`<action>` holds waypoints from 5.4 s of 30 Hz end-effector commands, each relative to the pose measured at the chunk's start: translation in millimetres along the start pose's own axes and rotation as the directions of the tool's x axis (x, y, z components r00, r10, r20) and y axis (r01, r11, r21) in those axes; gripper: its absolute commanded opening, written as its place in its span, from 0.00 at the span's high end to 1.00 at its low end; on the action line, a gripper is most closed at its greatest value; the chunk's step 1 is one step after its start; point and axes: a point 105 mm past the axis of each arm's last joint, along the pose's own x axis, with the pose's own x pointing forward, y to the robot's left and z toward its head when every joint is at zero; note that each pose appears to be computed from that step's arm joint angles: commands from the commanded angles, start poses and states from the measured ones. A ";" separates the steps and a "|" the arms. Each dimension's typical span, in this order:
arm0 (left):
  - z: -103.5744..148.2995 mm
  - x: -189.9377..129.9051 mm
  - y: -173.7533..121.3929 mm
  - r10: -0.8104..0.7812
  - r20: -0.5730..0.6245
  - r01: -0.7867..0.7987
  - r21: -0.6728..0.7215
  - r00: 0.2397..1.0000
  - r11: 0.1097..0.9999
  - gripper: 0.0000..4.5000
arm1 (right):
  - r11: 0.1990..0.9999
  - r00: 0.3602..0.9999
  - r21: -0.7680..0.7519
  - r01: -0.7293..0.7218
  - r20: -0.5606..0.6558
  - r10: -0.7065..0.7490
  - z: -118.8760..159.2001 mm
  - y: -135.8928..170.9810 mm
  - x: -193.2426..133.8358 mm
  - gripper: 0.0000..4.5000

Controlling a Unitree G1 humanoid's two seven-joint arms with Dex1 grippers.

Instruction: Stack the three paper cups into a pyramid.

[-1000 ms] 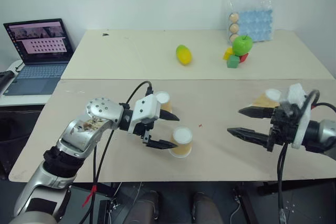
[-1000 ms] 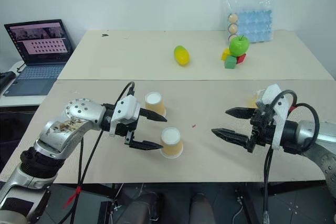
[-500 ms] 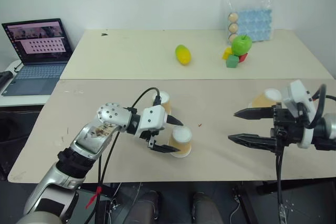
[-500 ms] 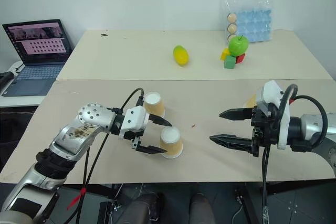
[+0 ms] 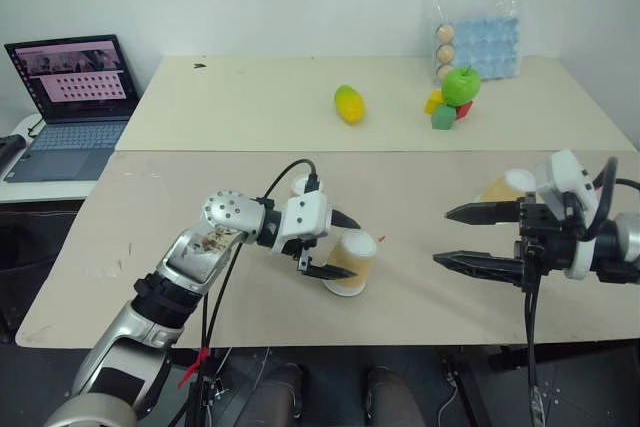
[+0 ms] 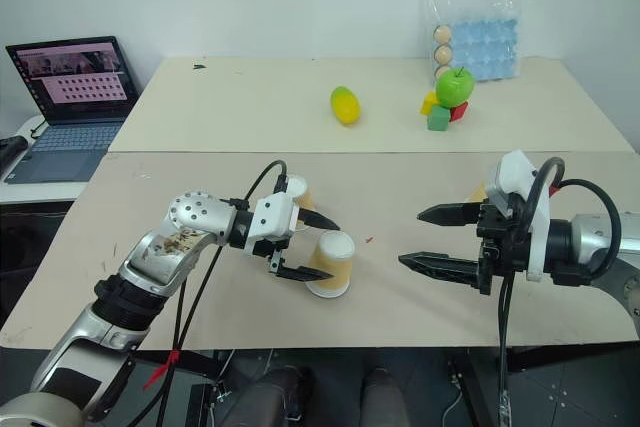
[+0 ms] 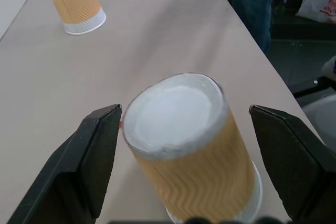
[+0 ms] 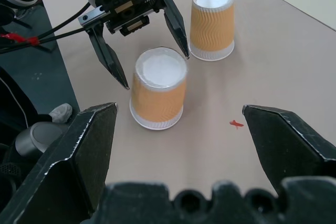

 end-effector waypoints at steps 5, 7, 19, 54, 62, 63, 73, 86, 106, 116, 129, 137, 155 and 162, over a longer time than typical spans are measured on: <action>21.6 -4.5 2.0 0.022 0.053 -0.023 0.011 0.998 1.000 0.08 | 0.997 0.999 -0.063 0.039 0.008 -0.038 9.3 -9.3 -4.0 0.00; 20.2 -4.2 1.3 0.025 0.050 -0.026 0.005 0.998 1.000 0.08 | 0.997 0.999 -0.066 0.040 0.011 -0.040 11.6 -10.0 -4.5 0.00; 7.3 3.0 -6.9 -0.012 0.026 0.012 -0.004 1.000 1.000 0.08 | 0.996 0.999 -0.075 0.047 0.009 -0.046 14.9 -9.9 -4.9 0.00; 19.5 23.0 22.3 0.096 0.040 -0.097 0.019 0.995 0.995 0.47 | 0.992 0.996 -0.086 0.092 0.017 -0.091 16.9 -12.8 -5.9 0.00; 32.8 60.1 59.5 0.216 0.035 -0.218 0.076 0.976 0.973 0.47 | 0.991 0.995 -0.085 0.100 0.032 -0.098 16.7 -10.5 -3.8 0.00; 32.8 66.8 60.7 0.213 0.029 -0.214 0.080 0.977 0.974 0.47 | 0.991 0.994 -0.084 0.103 0.036 -0.100 16.8 -9.7 -3.3 0.00; 28.2 90.4 66.3 0.228 -0.011 -0.224 0.138 0.974 0.965 0.47 | 0.989 0.992 -0.079 0.123 0.048 -0.120 16.3 -4.7 -2.8 0.00; 18.8 85.1 82.8 0.306 -0.047 -0.300 0.104 0.951 0.948 0.23 | 0.989 0.991 -0.076 0.129 0.055 -0.125 16.1 -4.9 -1.7 0.00; 88.0 45.0 107.7 0.383 0.099 -0.390 0.053 0.918 0.919 0.06 | 0.992 0.993 -0.058 0.112 0.047 -0.110 11.4 -10.6 -1.0 0.00; 120.1 -22.8 102.9 0.387 0.151 -0.391 -0.004 0.910 0.920 0.06 | 0.910 0.912 -0.062 0.410 0.032 -0.409 -1.8 -58.2 -27.9 0.00; 66.9 -60.8 50.3 0.356 -0.017 -0.356 -0.055 0.934 0.933 0.06 | 0.935 0.933 -0.005 0.354 0.071 -0.353 -9.3 -38.3 -21.1 0.00; 30.0 -94.6 47.8 0.484 -0.120 -0.493 -0.057 0.867 0.868 0.06 | 0.990 0.985 0.024 0.136 0.101 -0.138 4.9 -5.8 3.5 0.00; -23.2 -92.9 58.4 0.578 -0.152 -0.595 -0.125 0.802 0.794 0.06 | 0.992 0.986 0.011 0.124 0.109 -0.124 9.1 -12.9 13.4 0.00; -34.6 -81.0 63.1 0.580 -0.164 -0.601 -0.165 0.798 0.782 0.06 | 0.989 0.983 0.009 0.147 0.108 -0.147 9.3 -13.6 9.7 0.00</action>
